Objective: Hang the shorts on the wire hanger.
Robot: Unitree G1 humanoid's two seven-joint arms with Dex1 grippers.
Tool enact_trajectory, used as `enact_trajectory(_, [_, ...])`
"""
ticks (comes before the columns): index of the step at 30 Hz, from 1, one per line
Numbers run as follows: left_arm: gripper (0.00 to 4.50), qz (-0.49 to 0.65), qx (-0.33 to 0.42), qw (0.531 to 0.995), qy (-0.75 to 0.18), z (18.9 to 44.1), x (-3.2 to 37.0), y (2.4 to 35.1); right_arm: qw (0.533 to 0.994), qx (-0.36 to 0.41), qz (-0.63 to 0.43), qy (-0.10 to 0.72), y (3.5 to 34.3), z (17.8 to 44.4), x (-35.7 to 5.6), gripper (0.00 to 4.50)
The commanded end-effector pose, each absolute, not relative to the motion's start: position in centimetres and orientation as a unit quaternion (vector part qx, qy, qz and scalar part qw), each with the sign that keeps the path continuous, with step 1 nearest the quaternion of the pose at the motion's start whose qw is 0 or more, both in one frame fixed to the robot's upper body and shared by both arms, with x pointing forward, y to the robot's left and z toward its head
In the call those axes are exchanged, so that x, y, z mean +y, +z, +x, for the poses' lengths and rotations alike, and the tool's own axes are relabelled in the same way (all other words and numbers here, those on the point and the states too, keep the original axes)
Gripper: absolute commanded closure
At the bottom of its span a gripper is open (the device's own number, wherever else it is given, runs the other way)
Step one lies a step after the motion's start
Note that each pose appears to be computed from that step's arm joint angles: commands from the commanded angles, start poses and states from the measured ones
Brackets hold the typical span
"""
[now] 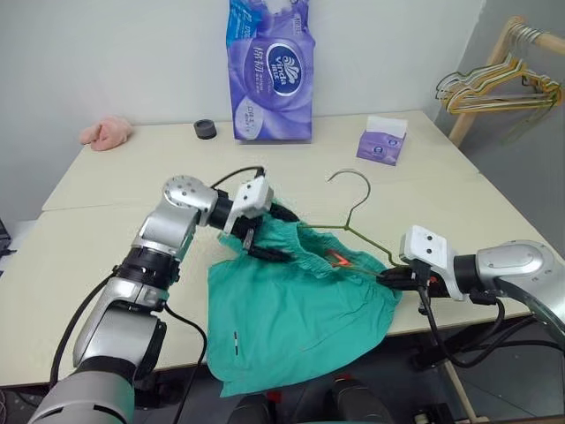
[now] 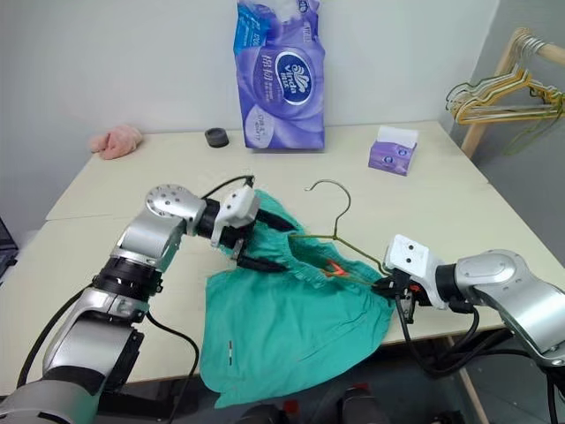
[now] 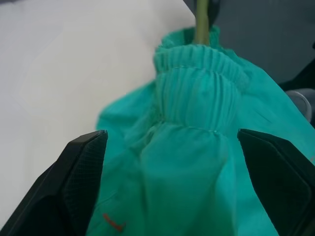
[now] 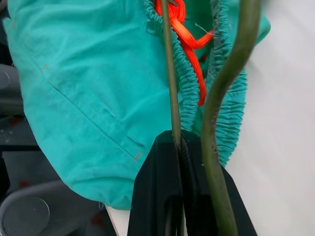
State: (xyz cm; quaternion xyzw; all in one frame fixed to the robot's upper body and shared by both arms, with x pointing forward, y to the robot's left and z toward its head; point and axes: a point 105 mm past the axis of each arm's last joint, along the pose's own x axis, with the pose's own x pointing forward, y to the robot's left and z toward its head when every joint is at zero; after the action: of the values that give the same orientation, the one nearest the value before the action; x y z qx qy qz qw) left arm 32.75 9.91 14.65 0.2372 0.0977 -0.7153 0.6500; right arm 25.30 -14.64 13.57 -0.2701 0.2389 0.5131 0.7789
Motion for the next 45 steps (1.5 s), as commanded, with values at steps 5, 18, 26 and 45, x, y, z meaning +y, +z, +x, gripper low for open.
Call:
enact_trajectory(5, [0.2,0.253,0.095,0.641,-0.719,32.5,9.6,14.9,0.775,0.2,-0.289,0.525,15.2,25.4,-13.8,4.5])
enact_trajectory(18, [3.91,0.244,0.114,0.632,-0.727,31.7,9.5,13.2,0.776,0.164,-0.3,0.531,16.3,25.6,-12.7,4.5])
enact_trajectory(26, [4.47,0.249,0.111,0.643,-0.716,32.0,9.5,13.0,0.742,0.148,-0.366,0.542,16.3,25.3,-13.2,3.76])
enact_trajectory(45, [4.48,0.265,0.104,0.664,-0.692,32.9,10.0,12.9,0.894,0.269,-0.09,0.348,12.0,21.8,-21.8,0.29])
